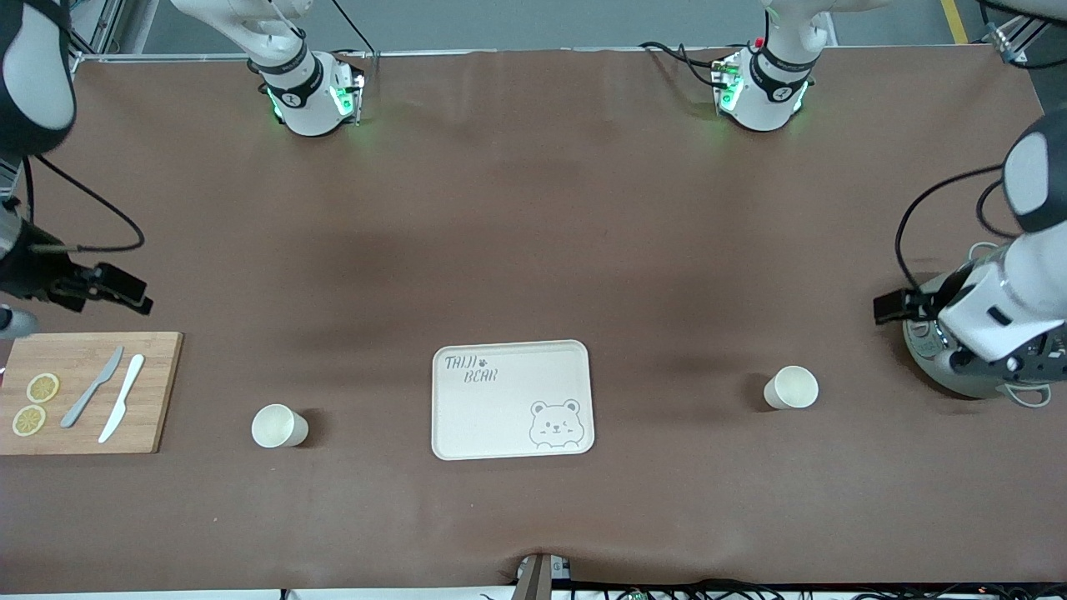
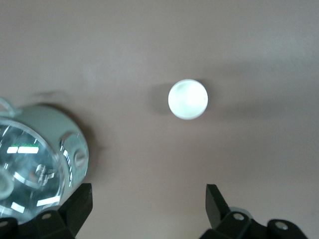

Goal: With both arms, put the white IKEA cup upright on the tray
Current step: 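Move the right gripper and the left gripper above the two white cups, then lower the right gripper onto its cup while the left gripper grasps the other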

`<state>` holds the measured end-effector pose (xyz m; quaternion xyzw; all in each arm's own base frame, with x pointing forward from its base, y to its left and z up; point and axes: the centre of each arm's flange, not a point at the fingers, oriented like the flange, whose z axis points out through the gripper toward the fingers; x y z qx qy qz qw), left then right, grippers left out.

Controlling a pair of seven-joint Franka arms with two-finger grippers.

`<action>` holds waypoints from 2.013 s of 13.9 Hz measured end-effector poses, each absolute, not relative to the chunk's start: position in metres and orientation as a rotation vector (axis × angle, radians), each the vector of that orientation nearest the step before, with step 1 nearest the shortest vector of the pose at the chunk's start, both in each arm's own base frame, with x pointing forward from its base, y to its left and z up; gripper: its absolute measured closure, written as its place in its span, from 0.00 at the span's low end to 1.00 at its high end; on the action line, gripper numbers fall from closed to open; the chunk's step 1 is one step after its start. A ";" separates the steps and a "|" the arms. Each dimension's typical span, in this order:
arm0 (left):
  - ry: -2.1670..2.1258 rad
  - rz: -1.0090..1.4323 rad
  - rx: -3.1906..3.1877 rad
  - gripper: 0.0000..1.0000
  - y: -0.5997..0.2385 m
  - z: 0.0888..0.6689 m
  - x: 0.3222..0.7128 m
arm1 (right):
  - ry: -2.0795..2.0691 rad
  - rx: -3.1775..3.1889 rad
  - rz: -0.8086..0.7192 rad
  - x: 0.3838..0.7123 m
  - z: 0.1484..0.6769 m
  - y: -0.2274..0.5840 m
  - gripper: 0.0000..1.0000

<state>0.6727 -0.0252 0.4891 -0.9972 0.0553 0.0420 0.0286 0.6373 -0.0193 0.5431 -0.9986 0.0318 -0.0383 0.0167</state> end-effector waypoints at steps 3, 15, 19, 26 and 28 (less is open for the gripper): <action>0.194 0.144 -3.082 0.00 -0.025 0.439 0.692 | 0.061 -3.101 -0.149 0.675 0.486 -0.002 0.00; 0.208 0.165 -3.104 0.00 -0.023 0.281 0.721 | 0.069 -3.103 -0.192 0.729 0.308 0.001 0.00; 0.222 0.207 -3.105 0.00 -0.028 0.242 0.715 | 0.071 -3.103 -0.213 0.733 0.281 0.001 0.00; 0.233 0.238 -3.106 0.41 -0.031 0.225 0.713 | 0.065 -3.104 -0.205 0.735 0.244 0.005 0.00; 0.239 0.238 -3.106 0.61 -0.031 0.225 0.713 | 0.058 -3.105 -0.189 0.734 0.237 0.008 0.00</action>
